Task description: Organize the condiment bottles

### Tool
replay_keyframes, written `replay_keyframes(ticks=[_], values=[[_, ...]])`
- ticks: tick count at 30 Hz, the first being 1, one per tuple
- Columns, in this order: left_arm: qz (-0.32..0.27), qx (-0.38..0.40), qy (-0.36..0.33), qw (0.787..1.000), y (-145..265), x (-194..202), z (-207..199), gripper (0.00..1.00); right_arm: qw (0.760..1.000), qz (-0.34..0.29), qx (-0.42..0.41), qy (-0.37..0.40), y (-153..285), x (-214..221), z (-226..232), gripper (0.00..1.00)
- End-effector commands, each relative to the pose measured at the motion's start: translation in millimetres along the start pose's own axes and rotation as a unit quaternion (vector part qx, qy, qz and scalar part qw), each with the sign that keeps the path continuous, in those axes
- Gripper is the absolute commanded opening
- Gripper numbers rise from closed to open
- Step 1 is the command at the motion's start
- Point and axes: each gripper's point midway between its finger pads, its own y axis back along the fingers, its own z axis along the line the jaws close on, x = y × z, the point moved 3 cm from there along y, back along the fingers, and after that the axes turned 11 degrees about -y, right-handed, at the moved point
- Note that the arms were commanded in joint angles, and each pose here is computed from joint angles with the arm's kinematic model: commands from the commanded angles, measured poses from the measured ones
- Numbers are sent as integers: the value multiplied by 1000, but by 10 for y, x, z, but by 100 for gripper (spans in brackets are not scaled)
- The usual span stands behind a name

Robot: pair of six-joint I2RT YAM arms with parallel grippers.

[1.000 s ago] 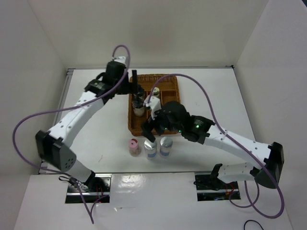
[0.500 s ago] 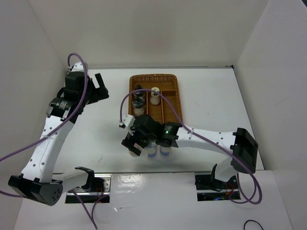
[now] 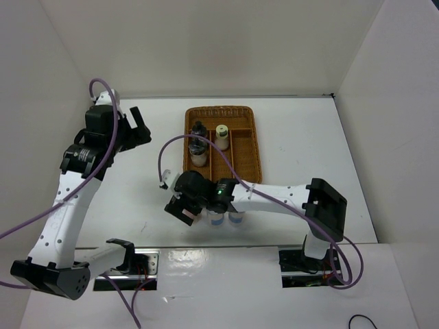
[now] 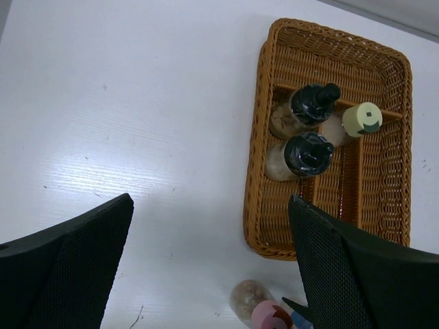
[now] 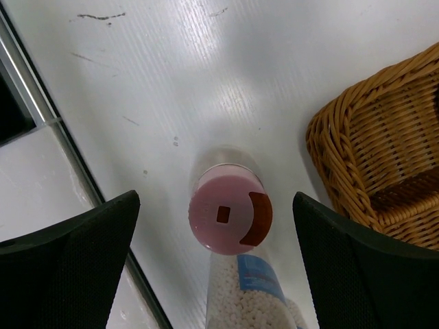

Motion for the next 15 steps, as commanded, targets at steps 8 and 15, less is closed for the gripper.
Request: replay_keyframes(ticks=[8,15], values=[[-6,12,-22,1000,25,23,6,99,999,-4,28,-24,-133,-36,-5,88],[0,11,-22,1000,18,81,18,99,999,5,36,-28,-156,13,-26,74]])
